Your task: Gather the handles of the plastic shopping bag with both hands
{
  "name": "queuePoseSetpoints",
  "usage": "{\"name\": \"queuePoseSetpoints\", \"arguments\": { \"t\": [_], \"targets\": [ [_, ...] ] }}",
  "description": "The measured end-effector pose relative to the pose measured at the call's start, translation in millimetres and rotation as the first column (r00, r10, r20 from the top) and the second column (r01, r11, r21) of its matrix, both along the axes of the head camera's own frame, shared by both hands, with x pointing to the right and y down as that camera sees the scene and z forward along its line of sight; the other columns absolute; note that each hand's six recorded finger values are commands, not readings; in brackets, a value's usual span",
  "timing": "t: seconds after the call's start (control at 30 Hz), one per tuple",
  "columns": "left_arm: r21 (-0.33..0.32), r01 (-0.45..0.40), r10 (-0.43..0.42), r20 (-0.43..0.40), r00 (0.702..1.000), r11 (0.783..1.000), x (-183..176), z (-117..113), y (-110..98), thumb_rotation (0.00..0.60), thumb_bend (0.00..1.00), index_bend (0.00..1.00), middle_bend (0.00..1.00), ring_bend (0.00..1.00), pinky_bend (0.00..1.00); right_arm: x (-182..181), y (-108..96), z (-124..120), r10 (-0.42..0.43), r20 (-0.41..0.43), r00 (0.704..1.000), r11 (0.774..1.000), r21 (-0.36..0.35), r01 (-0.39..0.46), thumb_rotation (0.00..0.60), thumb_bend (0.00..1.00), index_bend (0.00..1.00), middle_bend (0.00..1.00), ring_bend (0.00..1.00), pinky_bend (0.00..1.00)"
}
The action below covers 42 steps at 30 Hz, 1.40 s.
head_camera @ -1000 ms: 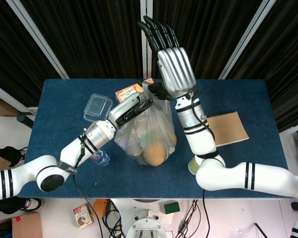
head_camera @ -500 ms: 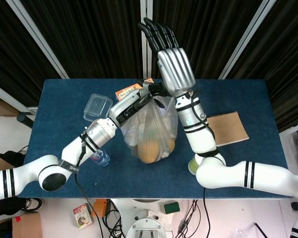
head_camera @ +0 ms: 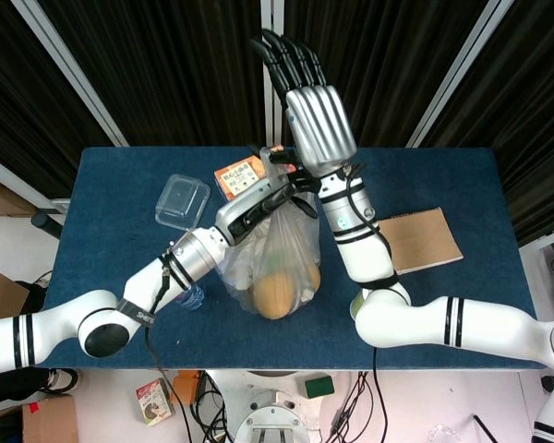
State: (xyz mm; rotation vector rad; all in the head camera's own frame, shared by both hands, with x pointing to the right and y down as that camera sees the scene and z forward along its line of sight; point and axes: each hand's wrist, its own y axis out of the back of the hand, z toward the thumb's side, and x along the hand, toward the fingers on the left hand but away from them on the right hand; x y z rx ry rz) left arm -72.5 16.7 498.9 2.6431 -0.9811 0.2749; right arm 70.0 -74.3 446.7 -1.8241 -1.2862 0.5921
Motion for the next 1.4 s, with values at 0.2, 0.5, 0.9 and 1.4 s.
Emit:
{"name": "queuePoseSetpoints", "arguments": {
  "t": [0.2,0.5,0.9,1.4],
  "targets": [
    [0.007,0.009,-0.009,-0.01,1.0,1.0,-9,-5,-1,0.114,0.15,0.31,0.37,0.3,0.47,10,-6,7,0.031,-0.002,1.0,0.999,-0.021,-0.031,0.6,0.0,0.0,0.0,0.0,0.0],
    [-0.024,0.085,-0.086,-0.045,0.995,0.996,-28,-7,-12,0.117,0.15,0.35,0.42,0.34,0.51,26,-10,17,0.042,-0.032,0.999,0.998,-0.042,-0.044,0.6,0.0,0.0,0.0,0.0,0.0],
    [-0.074,0.138,-0.145,-0.097,0.985,0.988,-37,-9,-17,0.119,0.15,0.49,0.63,0.5,0.65,39,-11,22,0.051,-0.039,0.998,0.998,-0.044,-0.053,0.6,0.0,0.0,0.0,0.0,0.0],
    [-0.105,0.19,-0.206,-0.176,0.963,0.976,-43,-28,-27,0.12,0.15,0.42,0.53,0.44,0.63,55,-1,40,0.008,-0.067,0.998,0.996,-0.086,-0.014,0.6,0.0,0.0,0.0,0.0,0.0]
  ]
}}
